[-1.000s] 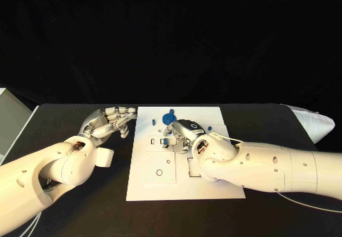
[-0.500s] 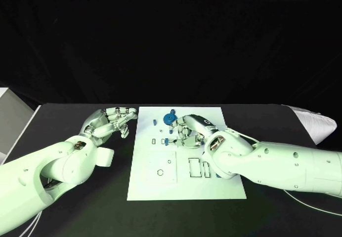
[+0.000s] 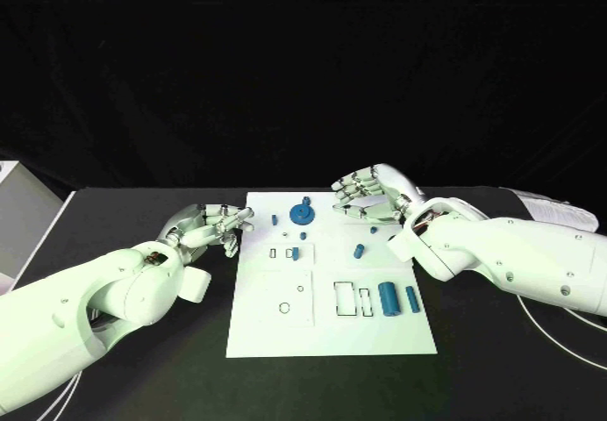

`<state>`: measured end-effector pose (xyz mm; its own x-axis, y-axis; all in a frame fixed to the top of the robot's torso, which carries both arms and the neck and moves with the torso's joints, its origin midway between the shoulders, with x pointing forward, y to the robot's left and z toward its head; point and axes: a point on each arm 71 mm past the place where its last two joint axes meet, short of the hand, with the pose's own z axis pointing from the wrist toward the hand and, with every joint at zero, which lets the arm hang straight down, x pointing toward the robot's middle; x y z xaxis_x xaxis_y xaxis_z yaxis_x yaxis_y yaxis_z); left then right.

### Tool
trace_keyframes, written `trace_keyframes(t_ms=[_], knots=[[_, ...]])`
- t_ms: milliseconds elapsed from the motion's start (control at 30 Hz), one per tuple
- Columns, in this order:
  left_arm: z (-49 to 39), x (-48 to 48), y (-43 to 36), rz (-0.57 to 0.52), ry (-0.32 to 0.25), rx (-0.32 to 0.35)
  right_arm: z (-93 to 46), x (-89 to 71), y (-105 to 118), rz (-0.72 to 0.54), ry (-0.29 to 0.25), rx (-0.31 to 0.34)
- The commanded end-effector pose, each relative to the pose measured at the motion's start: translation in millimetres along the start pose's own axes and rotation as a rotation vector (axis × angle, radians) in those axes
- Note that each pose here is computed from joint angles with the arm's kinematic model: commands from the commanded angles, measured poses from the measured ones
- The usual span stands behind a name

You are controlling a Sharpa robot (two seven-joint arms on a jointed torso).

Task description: Assemble the parts on the task board

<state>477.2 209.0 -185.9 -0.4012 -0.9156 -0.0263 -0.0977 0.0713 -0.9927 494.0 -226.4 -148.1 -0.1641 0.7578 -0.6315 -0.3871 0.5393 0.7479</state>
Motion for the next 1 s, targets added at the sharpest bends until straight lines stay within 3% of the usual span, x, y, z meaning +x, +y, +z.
trace_keyframes(t_ms=[33, 200, 567, 767, 1000], knots=[[3.8, 8.5, 8.0, 0.171, 0.087, -0.159, 3.0, -9.8, -4, 0.138, -0.011, -0.012], [11.7, 17.7, 6.6, 0.343, 0.143, -0.245, 9.1, -24.9, -12, 0.131, -0.052, -0.001], [37.4, 30.9, -21.4, 0.602, 0.205, -0.332, 22.1, -44.7, -20, 0.088, -0.113, 0.014], [60.9, 42.9, -42.6, 0.775, 0.249, -0.362, 28.6, -51.2, -25, 0.057, -0.147, 0.028], [74.2, 51.9, -50.1, 0.863, 0.27, -0.379, 33.0, -49.4, -25, 0.041, -0.15, 0.033]])
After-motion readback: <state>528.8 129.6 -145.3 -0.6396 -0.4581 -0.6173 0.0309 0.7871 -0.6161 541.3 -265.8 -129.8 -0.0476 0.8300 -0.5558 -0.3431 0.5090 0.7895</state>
